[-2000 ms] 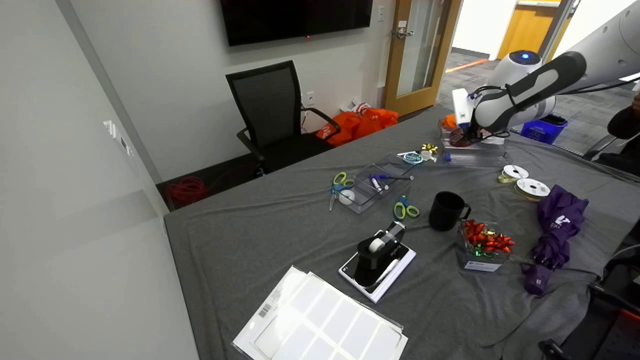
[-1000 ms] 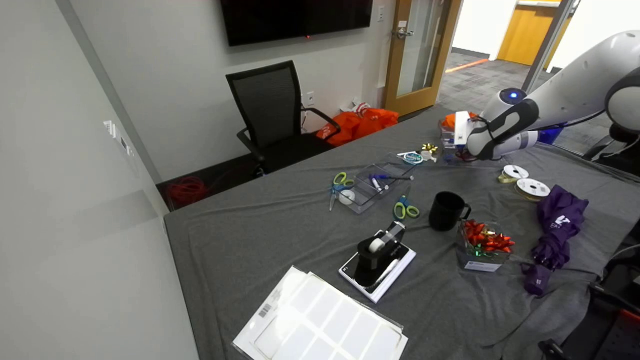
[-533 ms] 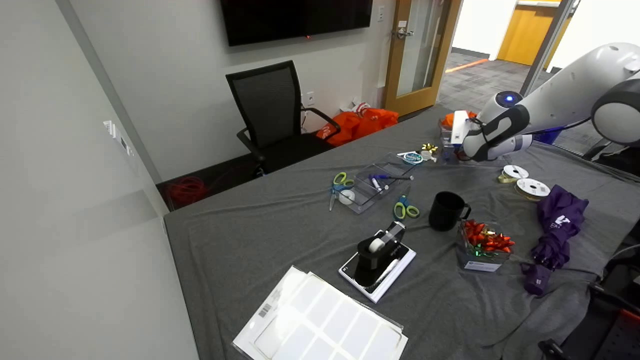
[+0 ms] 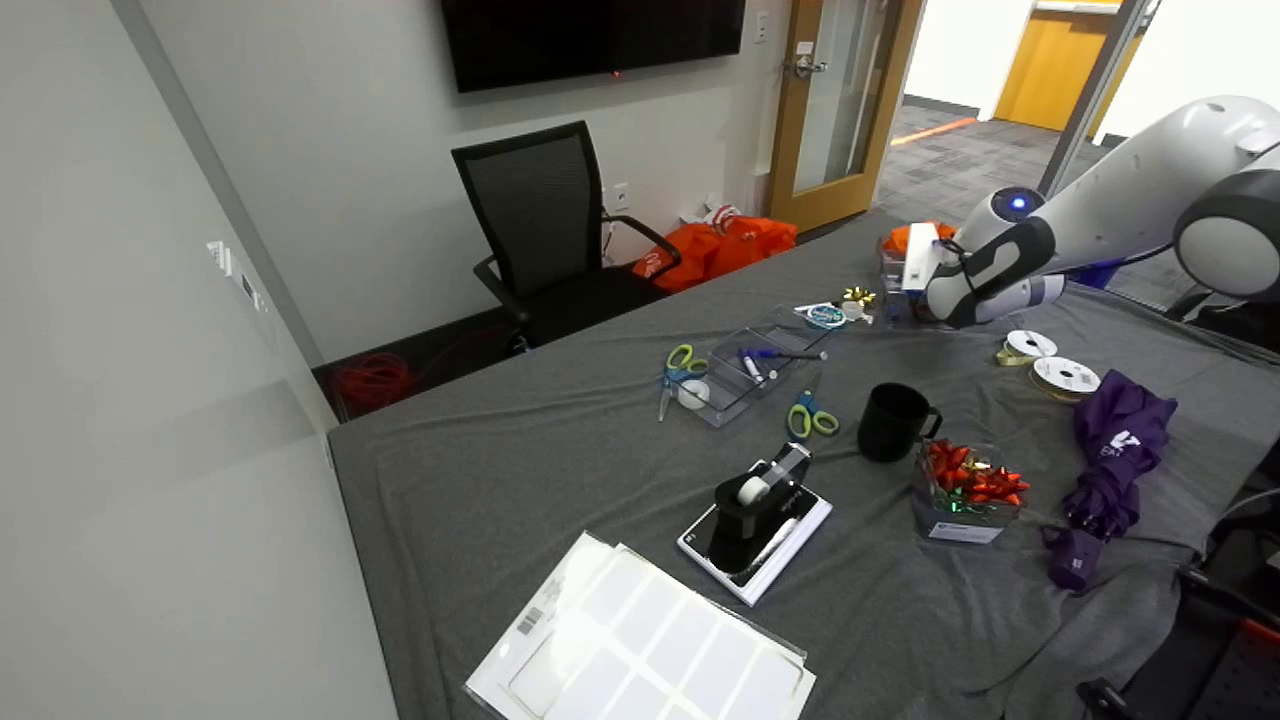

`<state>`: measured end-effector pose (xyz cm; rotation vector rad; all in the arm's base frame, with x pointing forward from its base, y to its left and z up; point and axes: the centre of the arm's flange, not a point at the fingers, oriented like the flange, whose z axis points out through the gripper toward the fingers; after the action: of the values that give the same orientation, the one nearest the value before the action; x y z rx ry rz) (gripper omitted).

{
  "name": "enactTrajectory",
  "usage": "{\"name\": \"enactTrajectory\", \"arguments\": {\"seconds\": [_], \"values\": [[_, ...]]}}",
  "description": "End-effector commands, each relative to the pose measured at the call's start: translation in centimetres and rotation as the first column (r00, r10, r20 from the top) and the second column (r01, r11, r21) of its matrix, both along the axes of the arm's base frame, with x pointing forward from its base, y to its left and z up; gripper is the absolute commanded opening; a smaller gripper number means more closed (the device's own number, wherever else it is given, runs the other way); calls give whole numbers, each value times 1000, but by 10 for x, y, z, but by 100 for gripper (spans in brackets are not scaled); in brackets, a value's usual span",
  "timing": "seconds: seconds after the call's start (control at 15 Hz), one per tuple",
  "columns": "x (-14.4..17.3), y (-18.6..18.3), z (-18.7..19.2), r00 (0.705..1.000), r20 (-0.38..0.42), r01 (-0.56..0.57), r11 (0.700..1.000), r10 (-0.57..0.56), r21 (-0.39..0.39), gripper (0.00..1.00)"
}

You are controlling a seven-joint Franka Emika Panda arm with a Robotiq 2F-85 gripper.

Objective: Move the CD holder to the clear object in the right

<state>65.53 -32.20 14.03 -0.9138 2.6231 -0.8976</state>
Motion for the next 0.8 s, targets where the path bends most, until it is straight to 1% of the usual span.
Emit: {"name": "enactTrajectory", "arguments": {"seconds": [0.0, 0.53, 0.73], "values": [[1, 0, -4, 1000, 26, 7, 1000, -6, -22, 100], [-4, 2, 8, 1000, -13, -23, 998, 24, 52, 100], [-8, 3, 24, 989, -77, -109, 980, 123, 167, 100]]}}
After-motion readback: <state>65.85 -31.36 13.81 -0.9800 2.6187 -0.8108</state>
